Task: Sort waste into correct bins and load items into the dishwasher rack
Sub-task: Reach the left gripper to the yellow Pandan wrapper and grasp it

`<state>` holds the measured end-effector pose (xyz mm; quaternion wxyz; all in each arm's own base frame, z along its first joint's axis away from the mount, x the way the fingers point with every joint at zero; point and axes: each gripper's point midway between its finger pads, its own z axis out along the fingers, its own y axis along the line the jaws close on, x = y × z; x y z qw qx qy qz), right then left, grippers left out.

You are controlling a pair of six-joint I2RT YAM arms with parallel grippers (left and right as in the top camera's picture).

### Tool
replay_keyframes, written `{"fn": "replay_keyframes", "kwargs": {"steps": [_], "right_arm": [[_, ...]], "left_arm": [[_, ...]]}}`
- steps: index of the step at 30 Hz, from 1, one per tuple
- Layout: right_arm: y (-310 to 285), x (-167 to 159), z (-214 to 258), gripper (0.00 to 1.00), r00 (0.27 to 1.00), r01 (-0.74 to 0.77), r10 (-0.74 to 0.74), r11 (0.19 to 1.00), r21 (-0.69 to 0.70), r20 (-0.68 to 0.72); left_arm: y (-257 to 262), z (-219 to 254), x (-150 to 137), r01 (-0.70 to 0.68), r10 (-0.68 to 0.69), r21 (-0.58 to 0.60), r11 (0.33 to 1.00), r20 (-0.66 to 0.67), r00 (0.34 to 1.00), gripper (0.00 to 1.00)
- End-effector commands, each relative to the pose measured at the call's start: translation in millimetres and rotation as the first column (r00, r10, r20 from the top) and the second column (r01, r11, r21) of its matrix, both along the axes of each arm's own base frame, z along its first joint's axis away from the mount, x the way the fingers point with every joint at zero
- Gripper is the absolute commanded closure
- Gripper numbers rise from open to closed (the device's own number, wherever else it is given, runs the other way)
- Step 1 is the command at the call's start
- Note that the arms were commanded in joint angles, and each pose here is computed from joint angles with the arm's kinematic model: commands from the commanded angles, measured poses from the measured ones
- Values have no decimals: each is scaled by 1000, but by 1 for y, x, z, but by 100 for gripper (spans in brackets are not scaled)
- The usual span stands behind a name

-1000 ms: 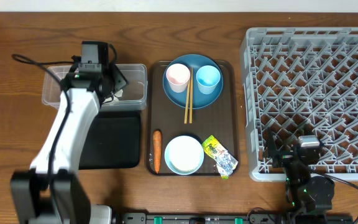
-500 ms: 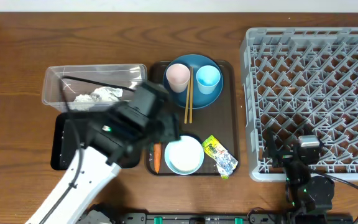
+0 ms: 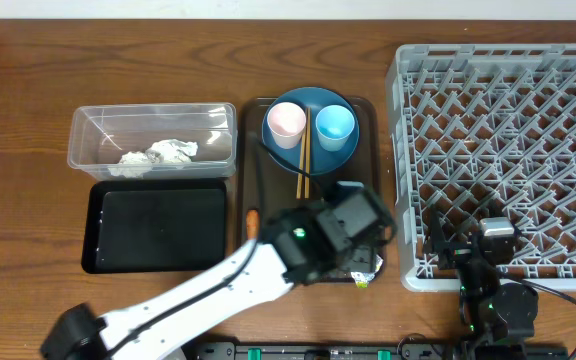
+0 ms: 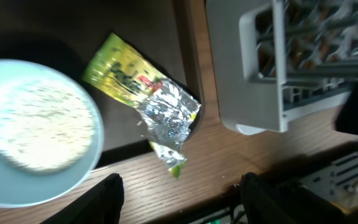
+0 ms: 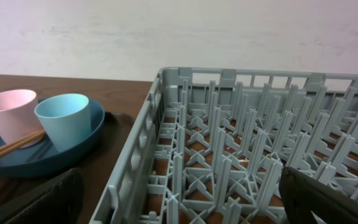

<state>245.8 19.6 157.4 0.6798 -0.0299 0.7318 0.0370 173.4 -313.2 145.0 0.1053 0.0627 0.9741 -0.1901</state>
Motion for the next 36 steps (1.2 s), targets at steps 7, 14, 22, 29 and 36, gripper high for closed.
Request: {"fn": "replay_keyframes", "kwargs": {"steps": [7,14,22,29,36], "right_arm": [[2,0,-1,1,1000,-7,7,1000,-8,-3],[2,0,-1,1,1000,-7,7,1000,-8,-3],[2,0,-1,1,1000,-7,7,1000,-8,-3],[2,0,-1,1,1000,-7,7,1000,-8,-3],[2,0,-1,1,1000,-7,7,1000,-8,-3]], "left_arm": [[-13,-67,1,-42,52,142,989,-67,996,37],[-13,-98,-8,-31,56,215,976,-113,992,38],[-24,-100,-19,4,18,202,979,-107,994,43],[-26,-100,-24,16,2,214,977,-84,996,43],[-23,-102,-20,2,13,228,974,-60,998,43]]}}
